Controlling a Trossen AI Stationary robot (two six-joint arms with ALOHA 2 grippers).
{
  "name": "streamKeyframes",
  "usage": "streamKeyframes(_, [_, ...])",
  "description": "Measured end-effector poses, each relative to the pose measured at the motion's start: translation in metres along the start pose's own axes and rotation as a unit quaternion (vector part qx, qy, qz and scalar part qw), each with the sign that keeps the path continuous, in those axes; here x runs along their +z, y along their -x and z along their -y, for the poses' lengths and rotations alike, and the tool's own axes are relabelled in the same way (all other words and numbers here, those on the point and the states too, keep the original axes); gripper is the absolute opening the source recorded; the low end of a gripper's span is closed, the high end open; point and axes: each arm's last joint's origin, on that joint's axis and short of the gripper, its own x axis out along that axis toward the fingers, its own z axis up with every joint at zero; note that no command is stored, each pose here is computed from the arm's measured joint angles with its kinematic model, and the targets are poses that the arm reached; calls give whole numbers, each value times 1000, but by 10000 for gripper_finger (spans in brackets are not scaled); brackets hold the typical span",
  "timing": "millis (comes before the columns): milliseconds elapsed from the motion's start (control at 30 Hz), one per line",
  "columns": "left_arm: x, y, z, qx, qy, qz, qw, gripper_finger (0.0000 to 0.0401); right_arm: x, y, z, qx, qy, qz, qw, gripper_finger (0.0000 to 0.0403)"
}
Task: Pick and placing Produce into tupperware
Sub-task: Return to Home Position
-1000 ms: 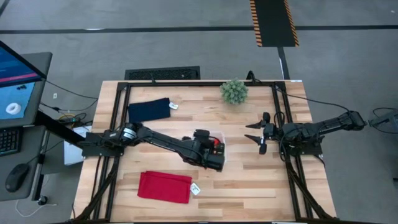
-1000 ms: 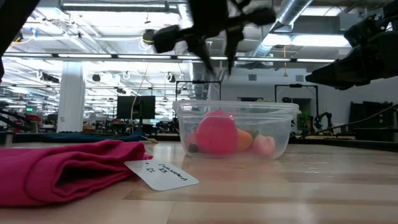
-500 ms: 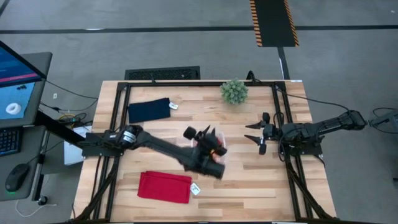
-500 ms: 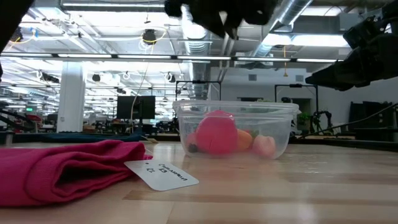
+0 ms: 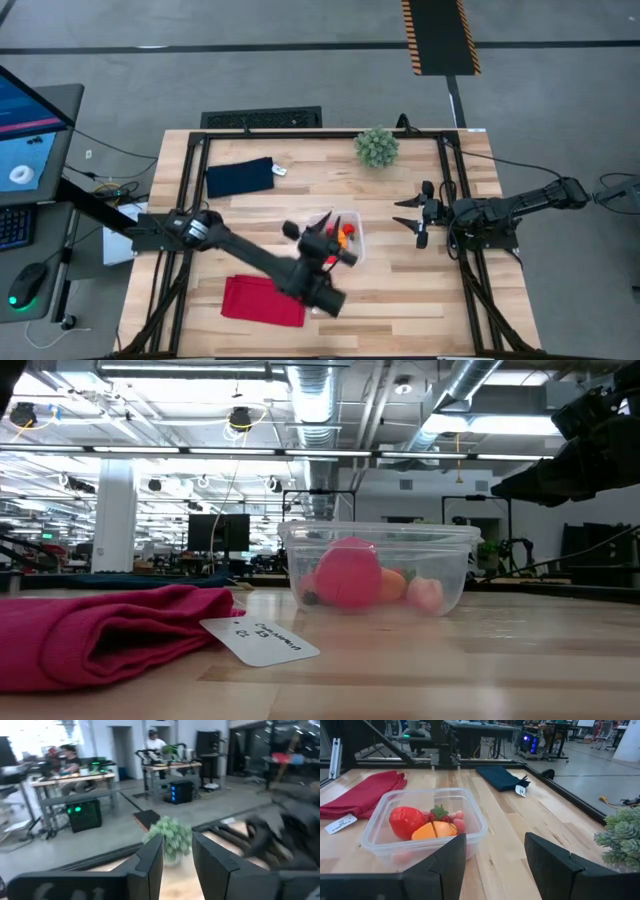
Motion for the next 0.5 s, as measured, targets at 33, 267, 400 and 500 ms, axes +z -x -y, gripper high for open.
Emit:
streamKeyframes(33, [5,-4,3,5,9,0,1000,96,0,0,0,0,0,0,1000,224])
streamKeyframes(267, [60,-34,30,-1,16,-42,999,96,0,0,0,0,0,0,1000,224])
streamKeyframes(400, [110,-49,41,-66,-18,-31,997,96,0,0,0,0,0,0,1000,224])
streamKeyframes(500, [135,-53,50,-221,-62,24,973,96,0,0,0,0,0,-1,1000,224])
